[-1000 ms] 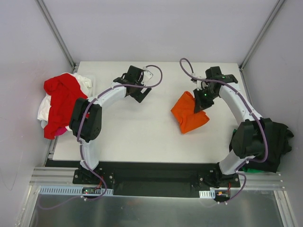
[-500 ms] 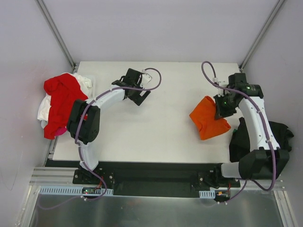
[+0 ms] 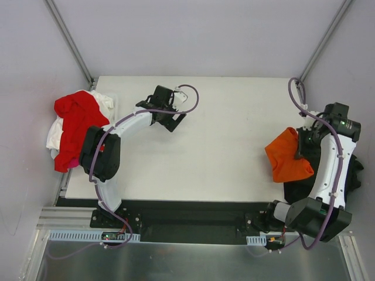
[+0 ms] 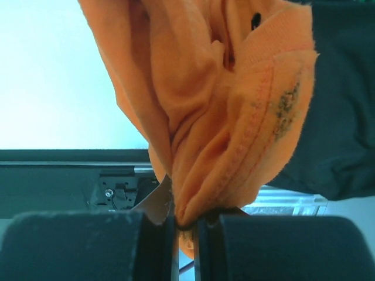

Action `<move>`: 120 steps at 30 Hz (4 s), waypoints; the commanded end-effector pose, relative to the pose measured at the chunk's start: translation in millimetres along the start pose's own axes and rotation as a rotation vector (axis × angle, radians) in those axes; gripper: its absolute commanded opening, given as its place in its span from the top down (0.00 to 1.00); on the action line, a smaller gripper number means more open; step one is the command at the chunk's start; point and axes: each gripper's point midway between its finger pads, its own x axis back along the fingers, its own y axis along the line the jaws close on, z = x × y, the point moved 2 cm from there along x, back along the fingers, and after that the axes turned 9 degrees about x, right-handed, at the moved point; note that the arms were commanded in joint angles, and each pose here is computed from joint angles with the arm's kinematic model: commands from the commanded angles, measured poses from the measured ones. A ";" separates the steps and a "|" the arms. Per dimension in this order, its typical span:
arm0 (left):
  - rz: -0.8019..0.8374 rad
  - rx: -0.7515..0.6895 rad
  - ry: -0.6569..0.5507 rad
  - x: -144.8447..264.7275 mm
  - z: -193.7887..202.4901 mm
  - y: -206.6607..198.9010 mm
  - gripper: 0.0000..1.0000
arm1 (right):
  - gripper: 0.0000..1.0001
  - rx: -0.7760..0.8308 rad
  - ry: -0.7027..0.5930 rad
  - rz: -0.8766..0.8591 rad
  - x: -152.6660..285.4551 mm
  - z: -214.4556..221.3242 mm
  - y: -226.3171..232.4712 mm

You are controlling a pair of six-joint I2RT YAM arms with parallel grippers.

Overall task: Fold and stack the t-shirts
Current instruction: Put the neatly folded tshirt into the corner of the board with the right arm

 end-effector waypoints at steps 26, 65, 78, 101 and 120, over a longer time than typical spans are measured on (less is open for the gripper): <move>0.053 0.005 -0.040 9.0 -5.2 -10.6 0.01 | 1.00 -0.338 -0.082 0.029 17.4 101.7 -122.5; 0.073 0.018 -0.036 11.4 -0.9 -17.2 0.01 | 0.21 -0.115 -0.146 0.377 39.5 56.5 -147.1; -0.005 0.046 -0.135 49.1 -25.5 -2.0 0.01 | 0.00 0.044 -0.193 0.391 20.4 6.8 -93.0; -0.292 0.297 -0.080 92.8 12.7 95.0 0.01 | 0.00 0.543 -0.181 0.378 -71.8 -160.1 70.6; -0.801 0.127 -0.246 248.6 42.0 140.3 0.01 | 0.00 0.751 -0.169 0.506 -109.9 -158.8 100.1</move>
